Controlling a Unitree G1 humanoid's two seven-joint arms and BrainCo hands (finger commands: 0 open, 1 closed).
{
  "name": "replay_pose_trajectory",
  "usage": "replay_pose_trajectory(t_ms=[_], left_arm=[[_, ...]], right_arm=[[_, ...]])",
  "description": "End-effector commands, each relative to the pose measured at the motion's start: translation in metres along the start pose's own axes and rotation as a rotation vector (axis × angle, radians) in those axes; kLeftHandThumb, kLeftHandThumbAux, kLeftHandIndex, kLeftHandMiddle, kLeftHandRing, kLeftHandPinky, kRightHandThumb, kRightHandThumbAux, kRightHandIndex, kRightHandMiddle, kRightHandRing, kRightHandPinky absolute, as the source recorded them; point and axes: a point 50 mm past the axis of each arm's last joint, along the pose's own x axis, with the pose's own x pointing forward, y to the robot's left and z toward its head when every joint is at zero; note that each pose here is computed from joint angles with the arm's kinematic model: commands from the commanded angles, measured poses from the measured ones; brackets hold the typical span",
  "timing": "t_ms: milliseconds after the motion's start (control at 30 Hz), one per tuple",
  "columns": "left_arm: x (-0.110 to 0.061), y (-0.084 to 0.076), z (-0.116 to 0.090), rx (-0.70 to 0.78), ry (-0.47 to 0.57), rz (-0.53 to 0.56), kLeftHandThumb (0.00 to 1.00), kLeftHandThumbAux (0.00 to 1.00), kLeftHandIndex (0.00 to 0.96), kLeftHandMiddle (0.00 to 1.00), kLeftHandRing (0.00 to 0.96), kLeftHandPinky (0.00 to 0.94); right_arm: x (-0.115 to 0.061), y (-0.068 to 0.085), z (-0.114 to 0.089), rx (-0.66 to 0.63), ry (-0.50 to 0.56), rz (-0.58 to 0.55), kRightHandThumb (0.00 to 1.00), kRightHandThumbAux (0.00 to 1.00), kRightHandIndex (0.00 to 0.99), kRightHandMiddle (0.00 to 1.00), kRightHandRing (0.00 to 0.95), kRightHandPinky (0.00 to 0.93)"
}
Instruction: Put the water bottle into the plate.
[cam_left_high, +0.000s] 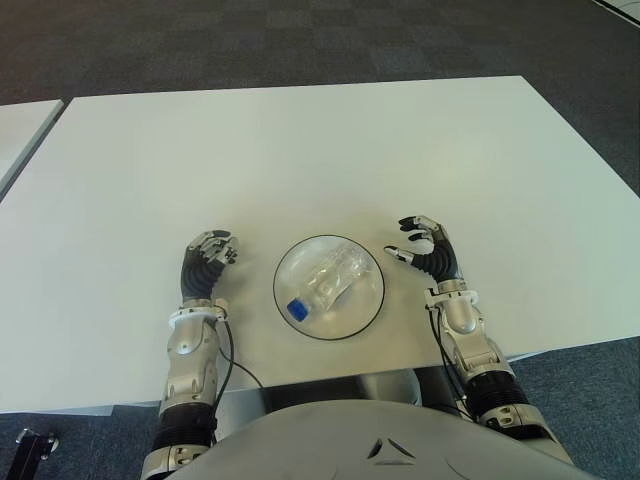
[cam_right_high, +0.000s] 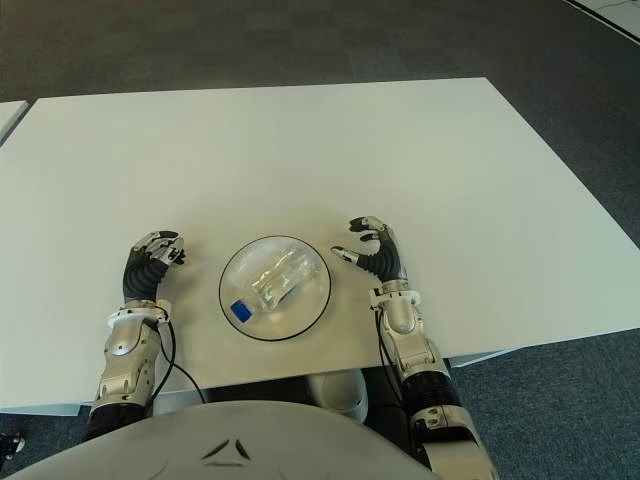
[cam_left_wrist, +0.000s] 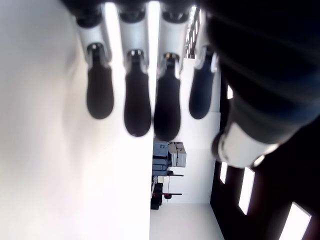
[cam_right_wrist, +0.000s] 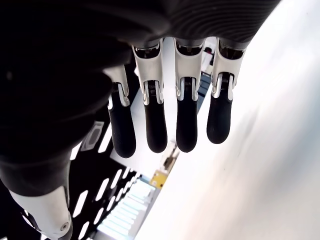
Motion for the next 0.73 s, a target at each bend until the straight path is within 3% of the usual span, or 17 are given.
replay_pose_trajectory(t_ms=[33,733], left_arm=[[-0.0046,0.0028,-0.0152,0.013,0.08,0.004,0.707,0.713,0.431,0.598,0.582,0.57],[-0.0048,0.0041,-0.0183,0.025,0.077,0.011,0.707,0.714,0.431,0.595,0.581,0.574]], right_arm=[[-0.0006,0.0035,-0.0023,0.015,0.009,-0.01,0.706,0.728,0.434,0.695,0.704,0.694],[-0.0012,0.0081,-0.0116,0.072,0.015,-0.044,0.706,0.728,0.435,0.706,0.721,0.747]])
